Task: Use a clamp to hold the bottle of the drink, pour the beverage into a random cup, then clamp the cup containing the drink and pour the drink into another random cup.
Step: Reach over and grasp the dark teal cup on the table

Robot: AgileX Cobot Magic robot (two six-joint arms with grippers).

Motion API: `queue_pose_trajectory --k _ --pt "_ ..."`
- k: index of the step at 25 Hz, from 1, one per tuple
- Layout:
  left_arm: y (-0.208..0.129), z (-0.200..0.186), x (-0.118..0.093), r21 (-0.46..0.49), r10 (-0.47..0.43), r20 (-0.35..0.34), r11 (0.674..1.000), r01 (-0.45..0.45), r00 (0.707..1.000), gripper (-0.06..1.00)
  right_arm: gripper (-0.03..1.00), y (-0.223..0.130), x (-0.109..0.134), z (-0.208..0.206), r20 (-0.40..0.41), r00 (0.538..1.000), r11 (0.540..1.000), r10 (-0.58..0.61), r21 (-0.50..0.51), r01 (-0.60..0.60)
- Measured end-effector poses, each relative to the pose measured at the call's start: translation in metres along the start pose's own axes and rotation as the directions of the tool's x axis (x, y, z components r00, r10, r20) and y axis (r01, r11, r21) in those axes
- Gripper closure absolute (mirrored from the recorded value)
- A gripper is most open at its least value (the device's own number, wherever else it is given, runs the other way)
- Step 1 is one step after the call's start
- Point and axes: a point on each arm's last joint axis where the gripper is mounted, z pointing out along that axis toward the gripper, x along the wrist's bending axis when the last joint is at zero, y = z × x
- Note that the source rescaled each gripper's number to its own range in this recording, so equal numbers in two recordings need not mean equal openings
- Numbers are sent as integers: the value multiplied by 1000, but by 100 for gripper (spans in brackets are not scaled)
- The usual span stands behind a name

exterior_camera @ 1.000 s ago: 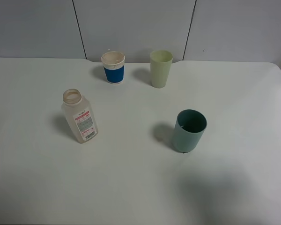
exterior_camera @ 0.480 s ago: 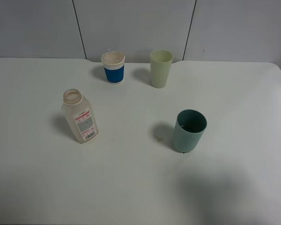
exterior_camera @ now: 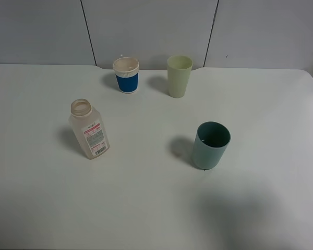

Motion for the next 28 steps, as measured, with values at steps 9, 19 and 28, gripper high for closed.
queue_pose_trajectory --k 9,19,28 --pt "-44 29 -6 159 -30 44 987 23 999 -6 -3 0 0 0 0 1000 1000 0 0 0" --pt "-49 35 -7 173 -49 43 984 41 998 -6 -3 0 0 0 0 1000 1000 0 0 0" --pt "-49 35 -7 173 -52 43 984 44 998 -6 -3 0 0 0 0 1000 1000 0 0 0"
